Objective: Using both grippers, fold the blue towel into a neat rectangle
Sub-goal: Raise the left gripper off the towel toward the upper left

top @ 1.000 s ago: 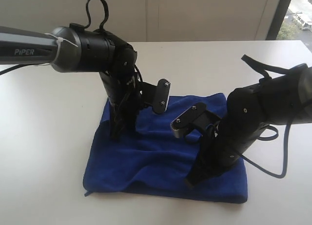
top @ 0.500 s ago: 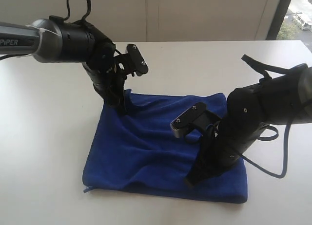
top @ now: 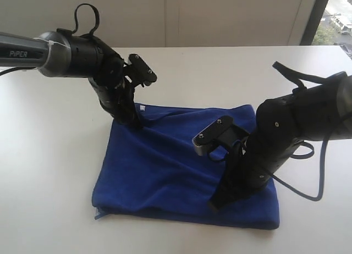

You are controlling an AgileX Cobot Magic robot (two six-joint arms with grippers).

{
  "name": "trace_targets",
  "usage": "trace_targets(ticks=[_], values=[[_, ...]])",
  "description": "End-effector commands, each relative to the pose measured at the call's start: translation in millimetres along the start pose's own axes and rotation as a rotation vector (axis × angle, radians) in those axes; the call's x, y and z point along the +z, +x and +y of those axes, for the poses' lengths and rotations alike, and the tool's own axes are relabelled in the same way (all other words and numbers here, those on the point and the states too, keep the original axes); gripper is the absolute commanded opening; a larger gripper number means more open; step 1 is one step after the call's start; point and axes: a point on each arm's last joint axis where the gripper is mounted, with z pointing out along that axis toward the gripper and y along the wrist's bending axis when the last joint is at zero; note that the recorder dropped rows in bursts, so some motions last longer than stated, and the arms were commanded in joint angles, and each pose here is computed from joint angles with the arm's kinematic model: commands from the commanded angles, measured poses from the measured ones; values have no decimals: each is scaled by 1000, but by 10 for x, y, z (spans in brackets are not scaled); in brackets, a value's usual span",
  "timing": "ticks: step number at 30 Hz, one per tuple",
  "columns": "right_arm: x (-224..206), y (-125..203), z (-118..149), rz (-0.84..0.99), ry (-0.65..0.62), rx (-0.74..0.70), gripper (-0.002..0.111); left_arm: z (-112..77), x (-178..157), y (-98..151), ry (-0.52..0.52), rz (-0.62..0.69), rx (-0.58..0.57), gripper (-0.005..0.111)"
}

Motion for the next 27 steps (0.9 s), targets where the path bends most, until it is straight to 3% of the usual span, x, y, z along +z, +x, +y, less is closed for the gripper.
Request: trace_targets(ticks=[1,3,5,14,18,23,27], values=[[154,237,64,195,-72,40,0,12,0,17,-5,1,-13,42],[154,236,65,195,-73,42,0,13,-8,26,-4,12,-18,56],[154,236,66,194,-74,43,0,25,-49,26,-6,18,-24,61],[144,245,75,214,-84,48,0,208,-731,-107,-68,-122,-61,61],[125,245,81,239,-95,47,0,236,-1020,-39,-50,-83,-105,59],[34,190,77,236,-96,34,0,91,-1089,165,100,132,-149,35],[-121,137,71,183,-79,18,0,-138,-1001,298,297,230,-110,2]])
